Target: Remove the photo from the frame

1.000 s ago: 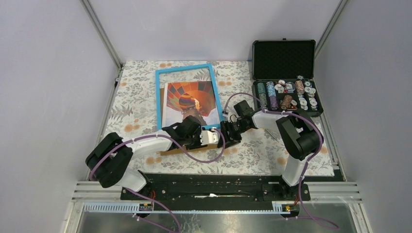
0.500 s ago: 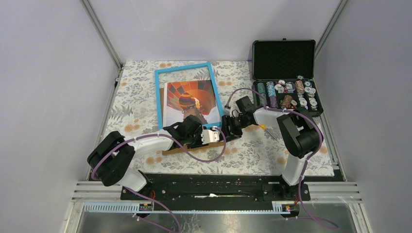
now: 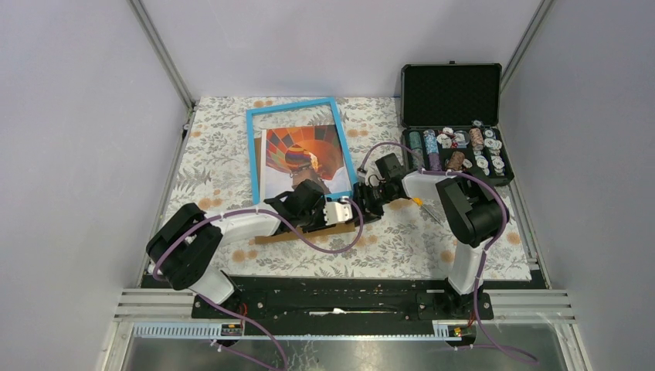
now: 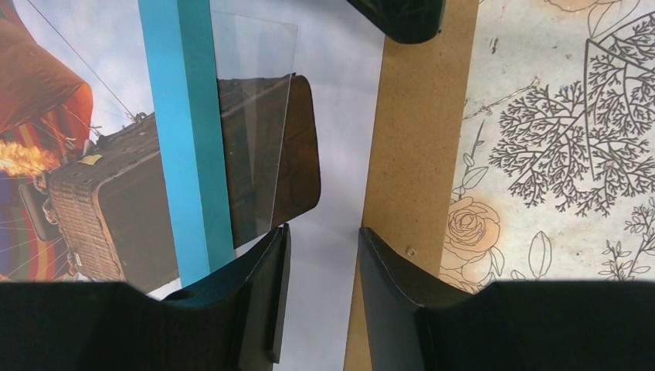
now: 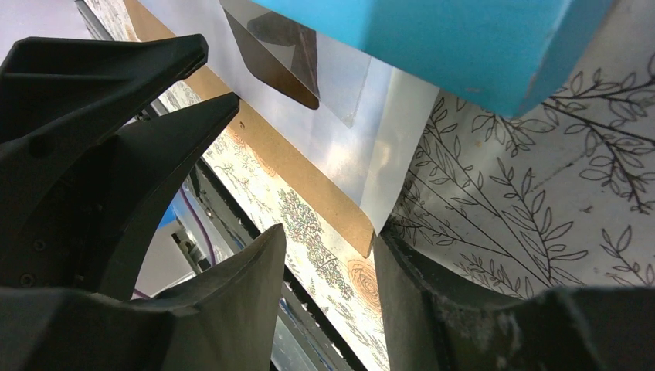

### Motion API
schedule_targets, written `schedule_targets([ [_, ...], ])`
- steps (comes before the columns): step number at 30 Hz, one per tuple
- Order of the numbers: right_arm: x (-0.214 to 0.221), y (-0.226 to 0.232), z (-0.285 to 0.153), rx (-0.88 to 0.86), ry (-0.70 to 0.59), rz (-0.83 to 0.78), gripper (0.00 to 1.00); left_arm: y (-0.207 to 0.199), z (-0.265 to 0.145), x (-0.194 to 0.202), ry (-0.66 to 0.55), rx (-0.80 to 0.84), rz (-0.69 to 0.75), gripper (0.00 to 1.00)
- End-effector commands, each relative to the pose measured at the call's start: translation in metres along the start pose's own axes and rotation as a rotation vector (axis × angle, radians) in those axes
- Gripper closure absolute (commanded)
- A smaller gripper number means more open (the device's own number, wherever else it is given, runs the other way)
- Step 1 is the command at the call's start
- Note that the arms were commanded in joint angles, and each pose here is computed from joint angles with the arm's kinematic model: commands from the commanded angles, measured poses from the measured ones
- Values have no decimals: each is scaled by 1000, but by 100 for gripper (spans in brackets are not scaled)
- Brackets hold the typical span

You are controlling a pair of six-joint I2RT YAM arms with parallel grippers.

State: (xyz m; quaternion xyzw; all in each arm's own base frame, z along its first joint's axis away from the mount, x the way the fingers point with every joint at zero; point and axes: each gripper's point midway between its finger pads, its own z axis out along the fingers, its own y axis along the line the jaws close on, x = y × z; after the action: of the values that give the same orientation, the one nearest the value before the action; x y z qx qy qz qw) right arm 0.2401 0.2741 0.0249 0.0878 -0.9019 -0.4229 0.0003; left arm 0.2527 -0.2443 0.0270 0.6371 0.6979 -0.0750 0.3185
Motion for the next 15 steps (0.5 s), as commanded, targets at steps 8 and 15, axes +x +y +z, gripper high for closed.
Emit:
schedule_targets([
  [8,-20,-18,-4,87,-75,-45,62,-2,5,-11,-43,16,0,57],
  [15,-45,-23,-4,126,-126,-52,61,-2,4,-11,-43,17,3,57],
])
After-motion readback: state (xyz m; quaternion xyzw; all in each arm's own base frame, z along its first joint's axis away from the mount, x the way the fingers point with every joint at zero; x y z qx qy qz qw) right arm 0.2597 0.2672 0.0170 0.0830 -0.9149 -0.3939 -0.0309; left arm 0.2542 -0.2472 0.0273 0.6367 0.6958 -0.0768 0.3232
